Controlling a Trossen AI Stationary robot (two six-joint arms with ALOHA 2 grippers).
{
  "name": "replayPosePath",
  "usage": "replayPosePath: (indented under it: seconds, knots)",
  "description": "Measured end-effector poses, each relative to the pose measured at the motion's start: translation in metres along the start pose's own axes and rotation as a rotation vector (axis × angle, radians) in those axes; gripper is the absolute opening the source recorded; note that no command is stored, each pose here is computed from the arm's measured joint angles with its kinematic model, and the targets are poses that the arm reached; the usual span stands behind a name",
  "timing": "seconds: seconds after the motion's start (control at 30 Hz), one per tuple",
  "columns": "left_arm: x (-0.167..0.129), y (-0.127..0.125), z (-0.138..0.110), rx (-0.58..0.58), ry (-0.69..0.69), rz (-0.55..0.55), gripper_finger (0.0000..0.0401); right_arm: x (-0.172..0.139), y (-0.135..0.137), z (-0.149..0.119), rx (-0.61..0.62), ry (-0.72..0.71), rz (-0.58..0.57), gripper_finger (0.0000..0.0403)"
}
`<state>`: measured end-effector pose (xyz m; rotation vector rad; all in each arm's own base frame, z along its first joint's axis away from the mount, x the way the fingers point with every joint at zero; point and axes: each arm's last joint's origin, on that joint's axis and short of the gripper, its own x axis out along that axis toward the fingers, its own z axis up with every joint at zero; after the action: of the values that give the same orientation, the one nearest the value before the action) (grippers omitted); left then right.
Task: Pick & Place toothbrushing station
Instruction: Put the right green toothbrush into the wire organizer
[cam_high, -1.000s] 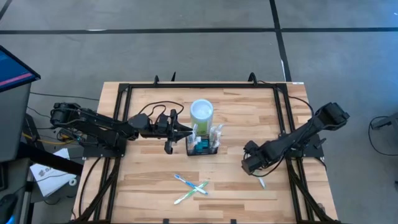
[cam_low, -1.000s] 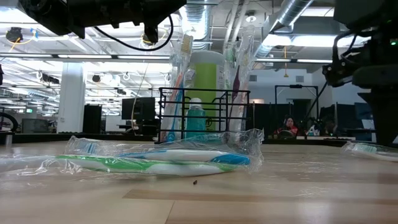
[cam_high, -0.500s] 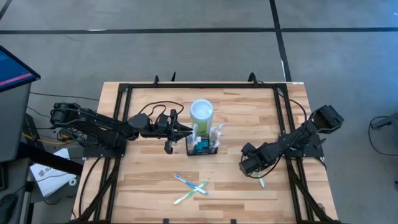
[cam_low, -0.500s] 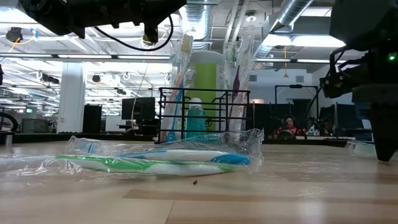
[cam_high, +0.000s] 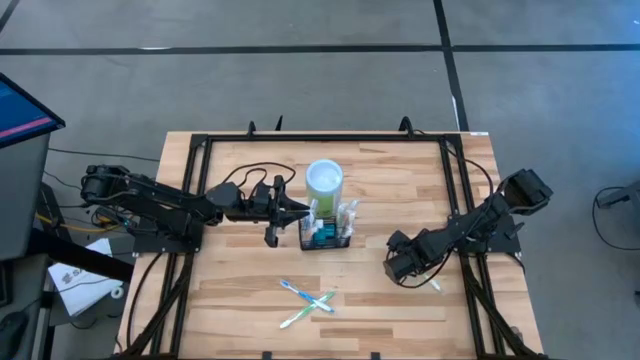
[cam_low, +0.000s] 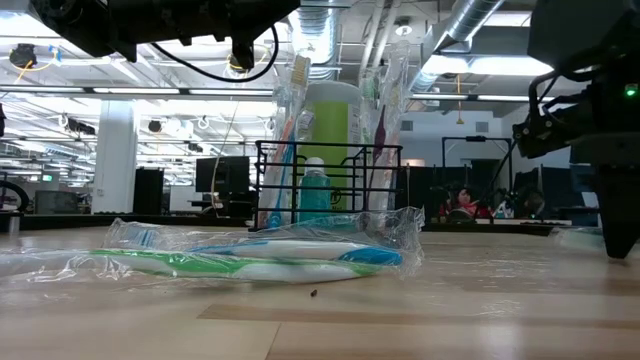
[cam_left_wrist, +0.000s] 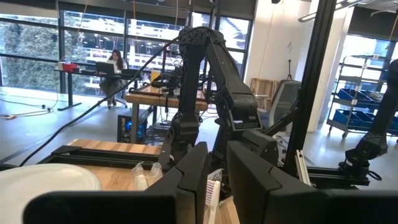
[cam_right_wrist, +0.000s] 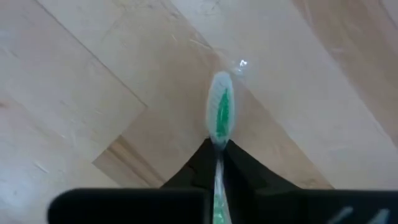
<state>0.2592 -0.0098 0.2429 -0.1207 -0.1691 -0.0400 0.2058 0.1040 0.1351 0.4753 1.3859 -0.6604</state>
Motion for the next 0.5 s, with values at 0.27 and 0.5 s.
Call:
replayPosePath:
  seconds: [0.27,0.5]
  knots:
    - [0.000,0.000,0.000,0.000,0.000,0.000,0.0054,-0.014,-0.009,0.007,-0.002,-0.030,0.034,0.0006]
    - [0.000,0.000,0.000,0.000,0.000,-0.001,0.0054,-0.047,-0.017,0.010,-0.021,-0.250,0.158,0.0003]
